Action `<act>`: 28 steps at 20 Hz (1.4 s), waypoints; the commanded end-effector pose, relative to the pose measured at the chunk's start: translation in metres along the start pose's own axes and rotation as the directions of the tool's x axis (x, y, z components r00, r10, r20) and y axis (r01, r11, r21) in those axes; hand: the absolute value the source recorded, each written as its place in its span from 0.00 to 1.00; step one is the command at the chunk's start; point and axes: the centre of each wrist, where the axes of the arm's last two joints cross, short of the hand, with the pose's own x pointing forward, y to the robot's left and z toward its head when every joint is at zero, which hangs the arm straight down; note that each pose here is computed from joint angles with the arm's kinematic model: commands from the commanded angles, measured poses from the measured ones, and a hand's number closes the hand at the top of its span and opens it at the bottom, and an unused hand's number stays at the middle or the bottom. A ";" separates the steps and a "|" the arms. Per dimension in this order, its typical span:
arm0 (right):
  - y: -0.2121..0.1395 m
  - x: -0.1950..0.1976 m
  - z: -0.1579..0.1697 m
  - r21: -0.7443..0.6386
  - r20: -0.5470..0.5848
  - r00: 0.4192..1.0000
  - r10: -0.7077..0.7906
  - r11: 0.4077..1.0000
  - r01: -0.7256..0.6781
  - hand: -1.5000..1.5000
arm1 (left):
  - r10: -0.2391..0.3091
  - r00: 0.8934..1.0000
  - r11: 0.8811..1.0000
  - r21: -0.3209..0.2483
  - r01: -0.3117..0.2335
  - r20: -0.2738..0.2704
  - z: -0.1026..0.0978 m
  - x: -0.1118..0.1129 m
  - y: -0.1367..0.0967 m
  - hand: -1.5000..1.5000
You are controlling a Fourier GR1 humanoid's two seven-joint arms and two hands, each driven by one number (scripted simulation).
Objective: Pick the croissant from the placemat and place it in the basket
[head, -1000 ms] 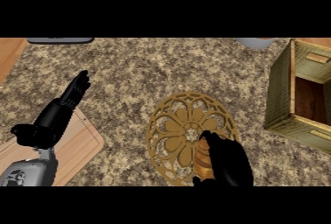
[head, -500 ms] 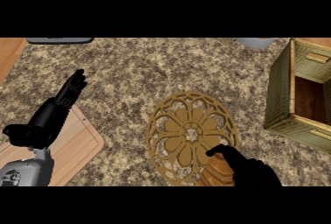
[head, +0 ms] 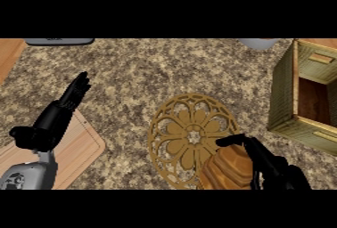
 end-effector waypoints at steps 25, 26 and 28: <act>-0.182 0.012 -0.123 -0.562 -0.171 0.983 -0.064 0.826 -0.043 1.00 | 0.014 1.000 1.000 -0.012 -0.014 0.012 0.002 0.002 -0.003 0.50; -0.193 0.008 -0.139 -0.580 -0.162 0.984 -0.078 0.814 -0.031 1.00 | -0.015 1.000 1.000 -0.013 0.015 0.011 -0.003 0.000 -0.001 0.50; -0.197 -0.003 -0.139 -0.585 -0.187 0.981 -0.055 0.808 -0.066 1.00 | 0.002 1.000 1.000 0.009 -0.002 0.014 0.007 -0.009 0.001 0.50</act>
